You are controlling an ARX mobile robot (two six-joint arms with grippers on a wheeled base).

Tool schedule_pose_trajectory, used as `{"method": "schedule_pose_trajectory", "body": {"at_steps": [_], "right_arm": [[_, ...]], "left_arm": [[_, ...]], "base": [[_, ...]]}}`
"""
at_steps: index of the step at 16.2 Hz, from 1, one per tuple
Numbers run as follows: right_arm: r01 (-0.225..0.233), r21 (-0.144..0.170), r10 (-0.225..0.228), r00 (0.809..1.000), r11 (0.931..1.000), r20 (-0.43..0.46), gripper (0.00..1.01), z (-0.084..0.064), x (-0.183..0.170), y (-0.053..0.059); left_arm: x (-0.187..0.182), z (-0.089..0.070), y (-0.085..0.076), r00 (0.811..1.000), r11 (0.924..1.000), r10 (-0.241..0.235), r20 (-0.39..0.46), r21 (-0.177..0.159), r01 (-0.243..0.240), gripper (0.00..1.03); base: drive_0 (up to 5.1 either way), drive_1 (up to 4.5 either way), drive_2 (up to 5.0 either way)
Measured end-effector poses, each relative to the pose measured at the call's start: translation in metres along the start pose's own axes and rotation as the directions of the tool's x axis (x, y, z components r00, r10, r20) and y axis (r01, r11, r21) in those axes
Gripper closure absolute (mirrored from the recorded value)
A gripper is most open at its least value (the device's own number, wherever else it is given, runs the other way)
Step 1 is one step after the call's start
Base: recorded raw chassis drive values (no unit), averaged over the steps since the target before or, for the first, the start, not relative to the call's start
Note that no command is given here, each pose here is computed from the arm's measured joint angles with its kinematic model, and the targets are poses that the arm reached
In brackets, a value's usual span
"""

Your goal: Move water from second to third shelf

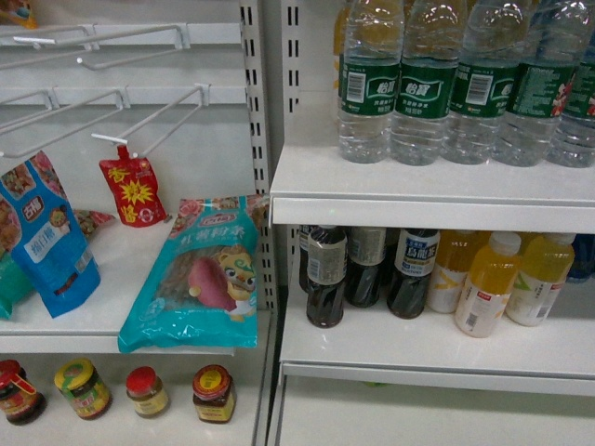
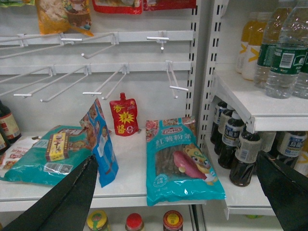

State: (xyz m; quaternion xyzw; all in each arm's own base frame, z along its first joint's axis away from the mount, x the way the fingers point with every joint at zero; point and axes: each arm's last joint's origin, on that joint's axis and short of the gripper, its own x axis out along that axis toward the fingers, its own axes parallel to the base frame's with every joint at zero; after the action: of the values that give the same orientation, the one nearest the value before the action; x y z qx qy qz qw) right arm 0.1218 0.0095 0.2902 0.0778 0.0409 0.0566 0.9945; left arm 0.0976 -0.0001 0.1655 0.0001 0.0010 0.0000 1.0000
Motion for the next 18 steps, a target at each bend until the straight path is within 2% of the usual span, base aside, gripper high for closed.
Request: {"method": "schedule_pose_trajectory", "body": {"at_steps": [1,2,3,4,5,7,8,9,11,12,15,18], "right_arm": [[0.0,0.0,0.0,1.0,1.0,0.0,0.58,0.0,0.0,0.0],[0.047,-0.004,-0.047,0.993,0.9989,-0.106,0.59,0.002,0.0,-0.001],[0.066,-0.013,-0.067,0.986,0.9978,-0.152,0.59,0.005,0.006,-0.004],[0.076,-0.021,-0.078,0.989,0.9969,-0.13,0.59,0.011,0.017,-0.006],[0.081,-0.042,-0.085,0.992,0.9958,-0.094,0.59,0.021,0.03,-0.007],[0.026,-0.07,-0.028,0.999,0.9972,-0.024,0.59,0.033,0.063,0.002],[0.014,-0.085,-0.015,1.0,0.9962,-0.012,0.59,0.031,0.081,0.007],[-0.004,-0.081,0.001,1.0,0.9967,-0.029,0.59,0.02,0.106,0.009],[0.005,-0.084,-0.012,0.997,0.9964,-0.082,0.59,-0.006,0.15,0.009],[0.02,-0.086,-0.028,0.995,0.9961,-0.094,0.59,-0.013,0.168,0.009],[0.05,-0.079,-0.055,0.996,0.9956,-0.069,0.59,-0.017,0.213,0.008],[0.089,-0.084,-0.099,0.988,0.9925,-0.118,0.59,-0.025,0.25,0.004]], "left_arm": [[0.0,0.0,0.0,1.0,1.0,0.0,0.0,0.0,0.0,0.05],[0.0,0.0,0.0,1.0,1.0,0.0,0.0,0.0,0.0,0.05],[0.0,0.0,0.0,1.0,1.0,0.0,0.0,0.0,0.0,0.05],[0.0,0.0,0.0,1.0,1.0,0.0,0.0,0.0,0.0,0.05],[0.0,0.0,0.0,1.0,1.0,0.0,0.0,0.0,0.0,0.05],[0.0,0.0,0.0,1.0,1.0,0.0,0.0,0.0,0.0,0.05],[0.0,0.0,0.0,1.0,1.0,0.0,0.0,0.0,0.0,0.05],[0.0,0.0,0.0,1.0,1.0,0.0,0.0,0.0,0.0,0.05],[0.0,0.0,0.0,1.0,1.0,0.0,0.0,0.0,0.0,0.05],[0.0,0.0,0.0,1.0,1.0,0.0,0.0,0.0,0.0,0.05],[0.0,0.0,0.0,1.0,1.0,0.0,0.0,0.0,0.0,0.05],[0.0,0.0,0.0,1.0,1.0,0.0,0.0,0.0,0.0,0.05]], "base": [[0.0,0.0,0.0],[0.0,0.0,0.0],[0.0,0.0,0.0],[0.0,0.0,0.0],[0.0,0.0,0.0],[0.0,0.0,0.0],[0.0,0.0,0.0],[0.0,0.0,0.0],[0.0,0.0,0.0],[0.0,0.0,0.0],[0.0,0.0,0.0],[0.0,0.0,0.0]]}}
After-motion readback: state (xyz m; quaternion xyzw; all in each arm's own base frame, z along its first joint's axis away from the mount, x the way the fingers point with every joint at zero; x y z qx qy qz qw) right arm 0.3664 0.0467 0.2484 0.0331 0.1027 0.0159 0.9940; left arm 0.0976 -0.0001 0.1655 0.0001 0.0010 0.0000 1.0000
